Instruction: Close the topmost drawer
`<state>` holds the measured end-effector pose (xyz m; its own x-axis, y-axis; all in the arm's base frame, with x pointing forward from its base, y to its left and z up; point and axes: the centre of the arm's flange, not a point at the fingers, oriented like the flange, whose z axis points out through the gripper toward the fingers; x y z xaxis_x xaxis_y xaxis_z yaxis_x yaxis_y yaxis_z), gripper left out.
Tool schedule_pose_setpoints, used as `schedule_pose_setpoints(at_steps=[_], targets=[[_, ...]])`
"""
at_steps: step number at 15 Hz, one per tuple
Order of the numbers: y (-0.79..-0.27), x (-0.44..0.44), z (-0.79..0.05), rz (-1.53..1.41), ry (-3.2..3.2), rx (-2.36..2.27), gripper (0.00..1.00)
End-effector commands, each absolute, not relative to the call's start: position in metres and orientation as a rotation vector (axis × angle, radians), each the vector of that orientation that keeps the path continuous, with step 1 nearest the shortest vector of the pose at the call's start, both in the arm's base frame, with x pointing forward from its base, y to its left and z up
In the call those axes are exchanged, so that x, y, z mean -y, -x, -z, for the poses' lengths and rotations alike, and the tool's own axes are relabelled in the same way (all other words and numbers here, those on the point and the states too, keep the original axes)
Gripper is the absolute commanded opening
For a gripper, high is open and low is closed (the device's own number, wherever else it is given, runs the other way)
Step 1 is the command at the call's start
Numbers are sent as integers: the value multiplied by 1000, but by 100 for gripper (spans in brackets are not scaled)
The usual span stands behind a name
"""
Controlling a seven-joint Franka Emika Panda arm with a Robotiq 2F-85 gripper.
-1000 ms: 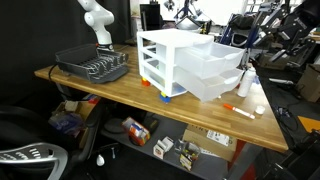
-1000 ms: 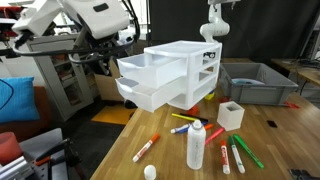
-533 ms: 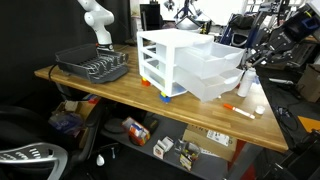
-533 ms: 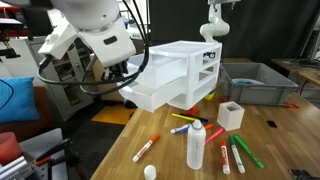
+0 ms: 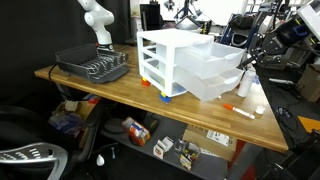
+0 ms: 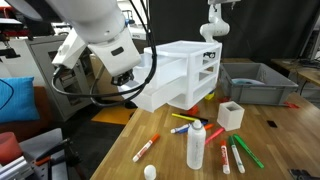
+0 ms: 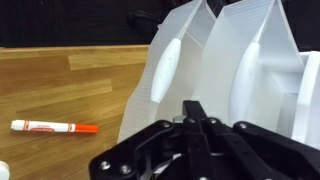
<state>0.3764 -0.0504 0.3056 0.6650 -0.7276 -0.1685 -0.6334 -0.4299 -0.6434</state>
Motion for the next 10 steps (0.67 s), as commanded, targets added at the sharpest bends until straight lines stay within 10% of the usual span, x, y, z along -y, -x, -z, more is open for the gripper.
schedule_pose_setpoints(at_steps=[1,10], targets=[[-385,46,-298,220,2183,-1024,0],[-388,14,-296,221,2213,-912,0]])
